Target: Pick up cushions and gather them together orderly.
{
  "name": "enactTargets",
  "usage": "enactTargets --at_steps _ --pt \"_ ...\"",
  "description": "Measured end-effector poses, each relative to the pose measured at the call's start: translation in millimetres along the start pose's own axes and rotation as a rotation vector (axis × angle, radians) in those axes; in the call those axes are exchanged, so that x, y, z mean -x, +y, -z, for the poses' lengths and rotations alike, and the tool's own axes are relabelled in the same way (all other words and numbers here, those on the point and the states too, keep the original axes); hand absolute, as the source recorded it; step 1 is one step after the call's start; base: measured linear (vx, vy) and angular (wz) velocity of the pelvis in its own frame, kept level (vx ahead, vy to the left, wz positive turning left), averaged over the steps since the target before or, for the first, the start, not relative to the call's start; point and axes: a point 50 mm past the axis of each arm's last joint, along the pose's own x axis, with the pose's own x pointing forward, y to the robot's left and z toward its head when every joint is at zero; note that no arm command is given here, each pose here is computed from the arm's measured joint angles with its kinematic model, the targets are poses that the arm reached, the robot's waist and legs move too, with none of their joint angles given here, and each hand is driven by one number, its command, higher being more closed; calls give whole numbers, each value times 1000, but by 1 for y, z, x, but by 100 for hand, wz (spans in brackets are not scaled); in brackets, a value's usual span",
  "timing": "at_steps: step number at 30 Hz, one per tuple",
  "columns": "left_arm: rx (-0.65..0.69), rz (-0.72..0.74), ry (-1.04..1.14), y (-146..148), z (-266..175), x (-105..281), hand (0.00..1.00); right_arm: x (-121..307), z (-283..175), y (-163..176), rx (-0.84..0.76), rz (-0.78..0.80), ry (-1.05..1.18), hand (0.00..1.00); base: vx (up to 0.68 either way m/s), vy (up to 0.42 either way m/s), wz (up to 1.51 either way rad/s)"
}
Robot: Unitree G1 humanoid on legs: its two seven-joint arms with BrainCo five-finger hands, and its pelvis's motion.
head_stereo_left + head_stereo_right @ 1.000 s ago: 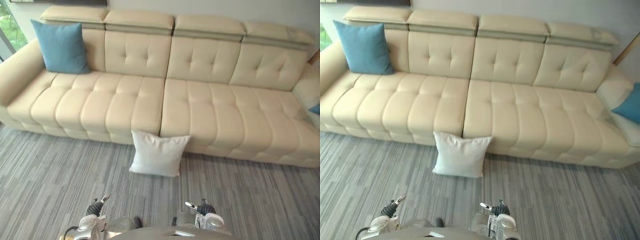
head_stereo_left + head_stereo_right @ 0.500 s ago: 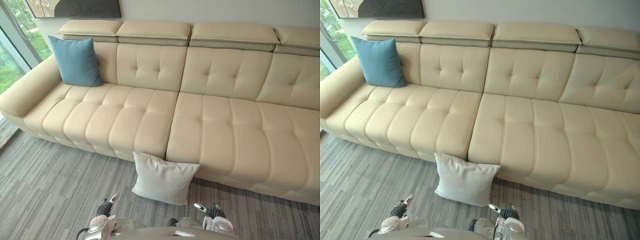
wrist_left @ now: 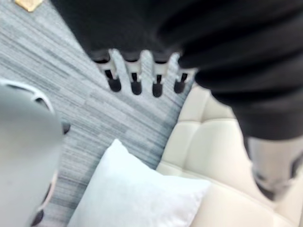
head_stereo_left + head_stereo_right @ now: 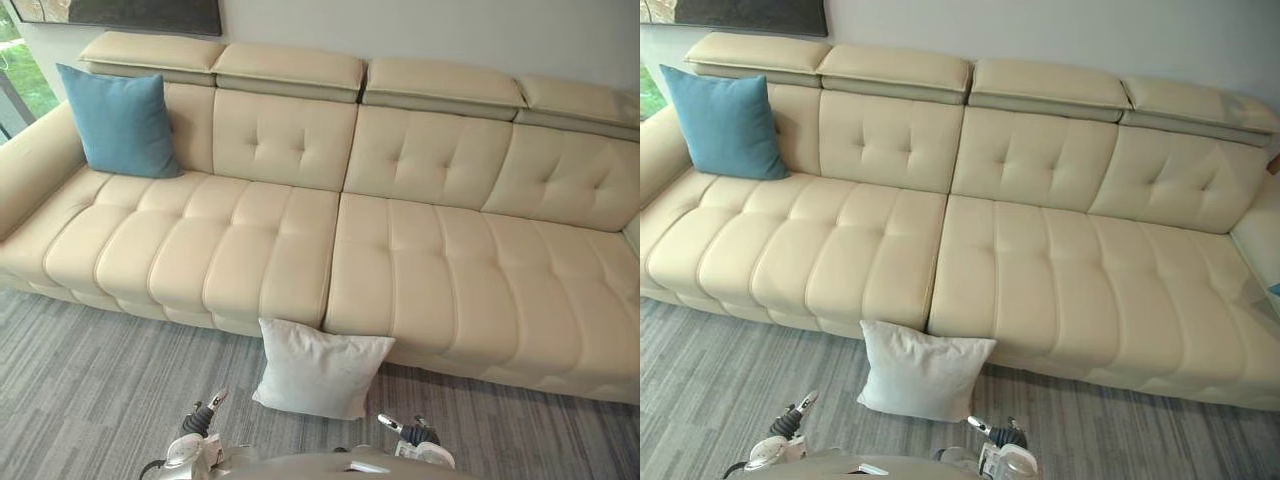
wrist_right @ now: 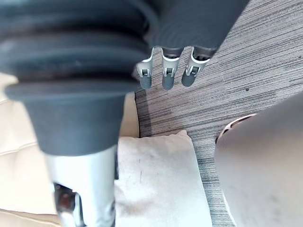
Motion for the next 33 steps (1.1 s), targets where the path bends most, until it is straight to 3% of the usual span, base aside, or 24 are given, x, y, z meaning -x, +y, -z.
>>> enactTargets --at_steps 3,6,7,12,16,25,33 --pt "-61 29 -56 -6 -21 -5 0 -4 -23 5 42 -19 -72 0 -150 -3 -7" --pt "-101 60 -183 -20 -63 -8 0 -6 -66 17 79 -38 -217 0 -202 1 -17" --pt "-107 56 -281 -21 -94 -8 0 -4 -95 23 93 -47 -312 0 -251 39 -41" --pt "-50 38 -584 -19 -195 6 0 12 -190 27 85 -6 -614 0 -265 19 -25" --pt "-19 11 -725 -12 -246 22 0 23 -234 27 49 30 -729 0 -165 14 -11" --pt "-10 22 -1126 -18 -369 99 0 76 -338 16 -94 113 -1025 0 -45 26 -4" --pt "-34 -16 -1324 -14 -422 154 0 132 -403 10 -93 150 -1251 0 -69 -12 1"
